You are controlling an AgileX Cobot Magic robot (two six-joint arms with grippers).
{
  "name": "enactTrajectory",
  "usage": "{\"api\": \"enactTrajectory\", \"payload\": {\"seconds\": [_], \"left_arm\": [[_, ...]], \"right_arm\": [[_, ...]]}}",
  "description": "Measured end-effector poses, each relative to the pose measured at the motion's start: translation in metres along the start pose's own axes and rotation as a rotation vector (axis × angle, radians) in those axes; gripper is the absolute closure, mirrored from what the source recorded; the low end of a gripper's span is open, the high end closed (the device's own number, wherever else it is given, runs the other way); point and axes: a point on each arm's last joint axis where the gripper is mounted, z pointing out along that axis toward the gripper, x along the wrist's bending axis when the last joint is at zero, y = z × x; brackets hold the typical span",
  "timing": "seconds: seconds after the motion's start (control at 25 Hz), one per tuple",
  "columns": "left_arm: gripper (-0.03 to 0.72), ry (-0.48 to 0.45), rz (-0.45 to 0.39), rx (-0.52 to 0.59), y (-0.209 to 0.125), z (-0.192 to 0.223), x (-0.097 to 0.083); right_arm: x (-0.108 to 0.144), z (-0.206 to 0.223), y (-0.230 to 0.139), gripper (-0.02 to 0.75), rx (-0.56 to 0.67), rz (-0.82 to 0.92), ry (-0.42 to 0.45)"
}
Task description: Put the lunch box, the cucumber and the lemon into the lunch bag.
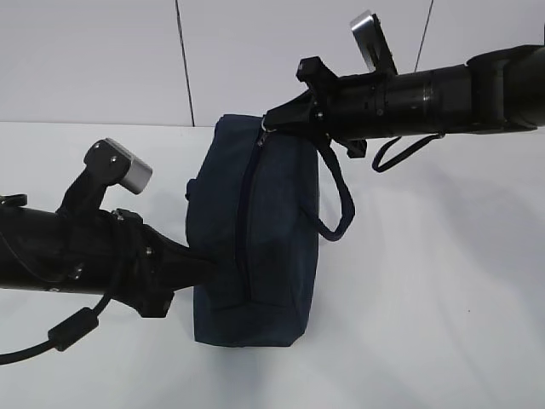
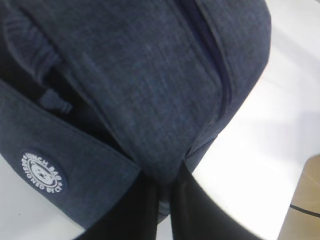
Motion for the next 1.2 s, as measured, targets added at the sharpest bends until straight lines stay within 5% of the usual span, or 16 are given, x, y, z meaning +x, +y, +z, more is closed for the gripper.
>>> {"api": "enactTrajectory", "payload": {"seconds": [0.32, 1.2], "left_arm": [[0.676, -0.002, 0.016, 0.01, -0.001, 0.0, 0.0], [0.676, 0.003, 0.058, 0.03, -0.001, 0.0, 0.001]], "right_arm": [[0.013, 0.006, 0.028, 0.717, -0.041, -0.107, 0.015], [-0.021, 0.045, 0.054, 0.717, -0.046, -0.201, -0.045]]}}
